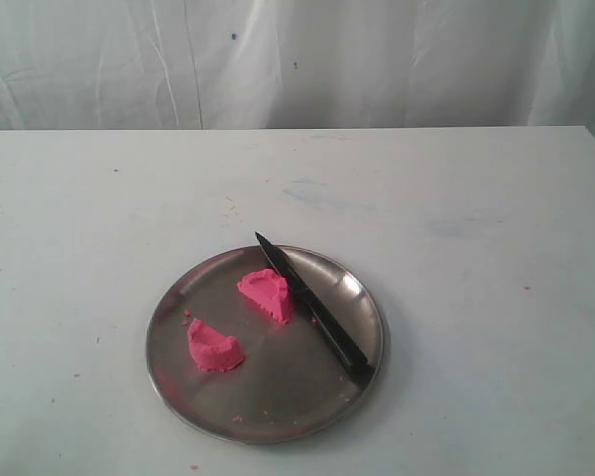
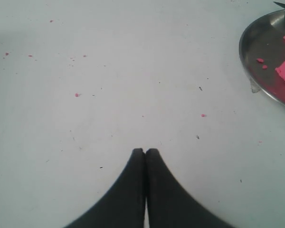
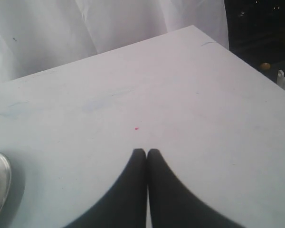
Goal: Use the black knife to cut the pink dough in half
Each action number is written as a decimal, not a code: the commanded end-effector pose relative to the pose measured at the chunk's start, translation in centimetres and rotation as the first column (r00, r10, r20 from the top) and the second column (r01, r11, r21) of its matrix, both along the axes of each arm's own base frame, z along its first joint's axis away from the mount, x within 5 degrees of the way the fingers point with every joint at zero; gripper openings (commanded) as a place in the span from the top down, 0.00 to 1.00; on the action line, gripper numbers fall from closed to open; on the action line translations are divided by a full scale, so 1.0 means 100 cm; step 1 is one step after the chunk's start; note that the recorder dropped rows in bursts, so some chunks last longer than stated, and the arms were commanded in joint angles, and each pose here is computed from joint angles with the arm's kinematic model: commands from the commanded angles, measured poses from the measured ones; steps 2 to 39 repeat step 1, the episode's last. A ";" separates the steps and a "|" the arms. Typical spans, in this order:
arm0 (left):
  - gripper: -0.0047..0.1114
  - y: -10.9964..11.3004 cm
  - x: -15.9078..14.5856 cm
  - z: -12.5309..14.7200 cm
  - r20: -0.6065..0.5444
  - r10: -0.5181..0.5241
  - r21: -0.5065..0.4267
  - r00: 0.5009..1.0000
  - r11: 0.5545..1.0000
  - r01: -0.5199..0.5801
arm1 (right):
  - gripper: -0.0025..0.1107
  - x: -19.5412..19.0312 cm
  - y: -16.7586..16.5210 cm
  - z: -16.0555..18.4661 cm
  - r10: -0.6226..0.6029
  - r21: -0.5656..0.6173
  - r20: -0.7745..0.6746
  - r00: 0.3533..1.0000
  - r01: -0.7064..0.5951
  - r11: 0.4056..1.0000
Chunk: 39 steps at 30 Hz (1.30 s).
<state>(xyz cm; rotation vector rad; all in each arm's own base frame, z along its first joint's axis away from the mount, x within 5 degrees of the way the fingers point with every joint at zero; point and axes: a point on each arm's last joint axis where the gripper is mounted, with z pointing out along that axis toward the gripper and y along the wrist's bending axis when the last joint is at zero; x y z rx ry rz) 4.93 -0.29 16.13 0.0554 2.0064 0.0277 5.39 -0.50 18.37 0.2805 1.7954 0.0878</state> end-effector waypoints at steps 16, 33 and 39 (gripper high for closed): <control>0.96 0.000 0.000 -0.001 0.007 0.005 0.002 1.000 1.000 -0.005 | 0.98 0.000 0.000 0.001 0.002 0.001 0.012 1.000 -0.002 1.000; 0.96 0.000 0.000 -0.001 0.007 0.005 0.002 1.000 1.000 -0.005 | 0.98 0.000 0.000 0.001 0.002 0.001 0.012 1.000 -0.002 1.000; 0.96 0.000 0.000 -0.001 0.007 0.005 0.002 1.000 1.000 -0.005 | 0.98 0.000 0.000 0.001 0.002 0.001 0.012 1.000 -0.002 1.000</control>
